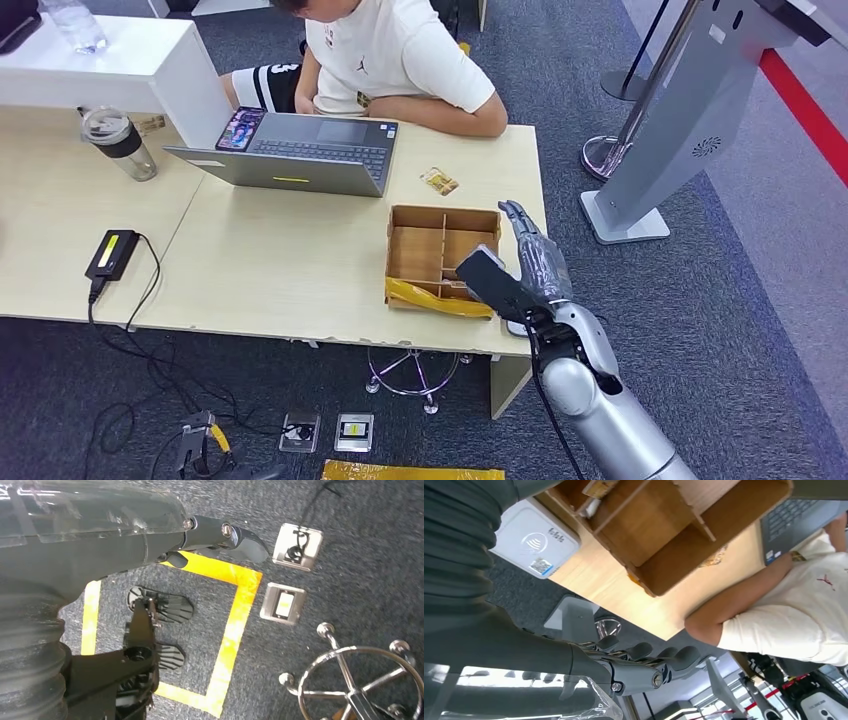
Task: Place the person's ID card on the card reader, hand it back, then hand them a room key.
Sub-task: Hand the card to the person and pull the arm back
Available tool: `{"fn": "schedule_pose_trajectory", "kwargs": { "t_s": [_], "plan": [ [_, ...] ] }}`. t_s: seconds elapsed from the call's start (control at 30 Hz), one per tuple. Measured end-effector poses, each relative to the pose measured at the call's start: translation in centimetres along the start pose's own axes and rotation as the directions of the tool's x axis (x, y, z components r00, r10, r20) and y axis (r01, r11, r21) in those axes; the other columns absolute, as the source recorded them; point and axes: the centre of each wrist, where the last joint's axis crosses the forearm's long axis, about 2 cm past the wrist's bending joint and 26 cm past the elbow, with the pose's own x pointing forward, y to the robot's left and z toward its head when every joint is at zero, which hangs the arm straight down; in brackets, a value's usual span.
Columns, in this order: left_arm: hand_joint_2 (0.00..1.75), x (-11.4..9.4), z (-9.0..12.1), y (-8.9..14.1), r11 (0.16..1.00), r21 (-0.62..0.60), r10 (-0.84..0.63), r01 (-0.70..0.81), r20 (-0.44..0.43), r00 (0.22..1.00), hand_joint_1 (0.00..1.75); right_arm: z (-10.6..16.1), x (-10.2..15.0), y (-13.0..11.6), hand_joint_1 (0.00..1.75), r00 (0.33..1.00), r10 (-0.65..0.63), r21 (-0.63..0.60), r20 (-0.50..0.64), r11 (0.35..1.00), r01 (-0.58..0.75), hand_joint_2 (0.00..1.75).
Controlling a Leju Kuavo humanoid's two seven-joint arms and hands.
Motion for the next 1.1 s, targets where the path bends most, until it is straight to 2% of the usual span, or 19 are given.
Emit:
{"fn": "schedule_pose_trajectory", "kwargs": {
  "t_s": [0.47, 0.83, 1.1],
  "plan": [
    [1.75, -1.2, 0.3, 1.1, 0.998, 0.047, 0.035, -0.035, -0.009, 0.999, 0.0, 1.4, 0.2, 2.2, 0.0, 0.988, 0.101, -0.12, 0.118, 0.989, -0.087, 1.75],
    [1.75, -1.5, 0.4, 1.2, 0.997, 0.055, 0.051, -0.051, -0.005, 0.999, 0.0, 1.2, 2.5, 4.5, 0.0, 0.978, 0.109, -0.055, 0.18, 0.993, -0.101, 1.75],
    [1.75, -1.7, 0.4, 1.3, 0.997, 0.057, 0.05, -0.05, -0.008, 0.999, 0.0, 1.1, 3.4, 5.9, 0.03, 0.979, 0.118, 0.026, 0.168, 0.992, -0.124, 1.75]
  ]
}}
